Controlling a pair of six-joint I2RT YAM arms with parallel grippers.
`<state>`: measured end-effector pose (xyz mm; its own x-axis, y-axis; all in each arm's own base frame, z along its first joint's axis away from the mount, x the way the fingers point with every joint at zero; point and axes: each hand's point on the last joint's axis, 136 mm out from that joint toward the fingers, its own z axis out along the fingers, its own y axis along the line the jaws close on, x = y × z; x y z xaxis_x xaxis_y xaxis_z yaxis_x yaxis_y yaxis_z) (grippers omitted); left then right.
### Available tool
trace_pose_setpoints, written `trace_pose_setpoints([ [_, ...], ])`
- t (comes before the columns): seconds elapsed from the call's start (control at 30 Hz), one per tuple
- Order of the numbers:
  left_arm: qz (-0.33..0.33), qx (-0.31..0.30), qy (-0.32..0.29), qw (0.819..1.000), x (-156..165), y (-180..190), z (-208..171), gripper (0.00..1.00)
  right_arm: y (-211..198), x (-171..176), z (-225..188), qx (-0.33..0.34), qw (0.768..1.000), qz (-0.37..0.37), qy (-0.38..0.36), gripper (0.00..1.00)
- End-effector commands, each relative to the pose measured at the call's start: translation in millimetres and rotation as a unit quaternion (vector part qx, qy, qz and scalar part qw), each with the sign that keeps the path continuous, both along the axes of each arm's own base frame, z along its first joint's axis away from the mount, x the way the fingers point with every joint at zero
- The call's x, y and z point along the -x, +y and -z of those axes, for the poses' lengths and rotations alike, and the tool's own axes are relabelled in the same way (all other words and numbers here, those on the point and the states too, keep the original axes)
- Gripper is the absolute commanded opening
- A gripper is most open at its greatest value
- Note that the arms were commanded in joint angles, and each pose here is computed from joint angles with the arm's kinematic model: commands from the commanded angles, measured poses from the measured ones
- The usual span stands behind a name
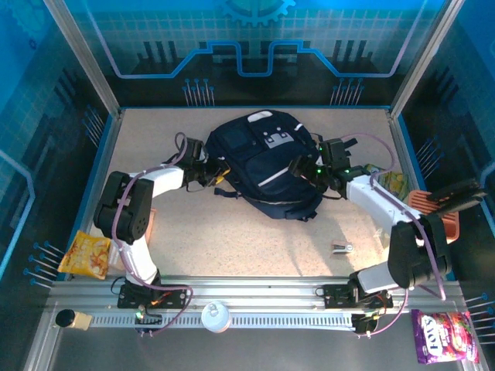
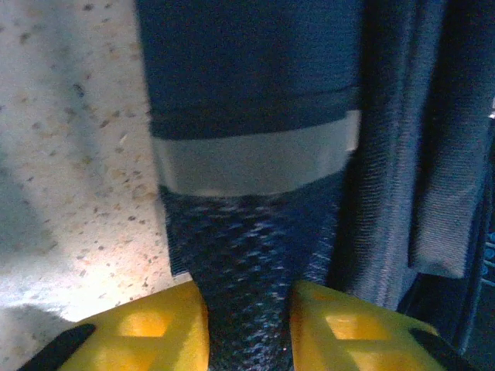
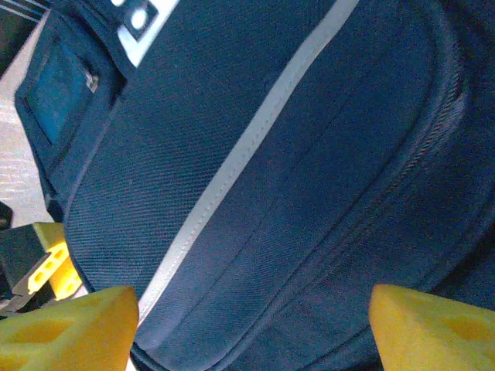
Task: Pack the student bag
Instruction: Rotate the student bag at the center of the table.
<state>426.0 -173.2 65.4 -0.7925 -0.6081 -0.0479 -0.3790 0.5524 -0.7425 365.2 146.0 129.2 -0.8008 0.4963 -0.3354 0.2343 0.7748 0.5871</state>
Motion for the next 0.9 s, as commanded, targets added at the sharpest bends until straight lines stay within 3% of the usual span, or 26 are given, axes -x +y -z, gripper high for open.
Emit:
trace_pose_setpoints([
  [0.0, -0.003, 0.014, -0.017, 1.0, -13, 1, -9, 0.21, 23, -10, -2, -0.033, 0.999, -0.029, -0.001, 0.77],
  [0.13, -0.017, 0.015, -0.029, 0.999, -12, 11, -16, 0.0, 33, -22, 11, -0.036, 0.998, -0.044, 0.009, 0.74],
  [0.33, -0.061, 0.006, -0.046, 0.997, -1, 40, -30, 0.0, 54, -59, 19, -0.008, 0.995, -0.095, -0.008, 0.67],
  [0.57, -0.113, -0.006, -0.068, 0.991, 16, 64, -44, 0.0, 86, -110, 16, -0.003, 0.987, -0.159, -0.039, 0.67],
  [0.7, -0.102, 0.007, -0.07, 0.992, 19, 58, -50, 0.0, 76, -112, 0, 0.033, 0.986, -0.156, -0.054, 0.68],
  [0.87, -0.078, 0.018, -0.074, 0.994, 19, 44, -56, 0.0, 49, -83, -53, 0.097, 0.98, -0.147, -0.095, 0.71],
])
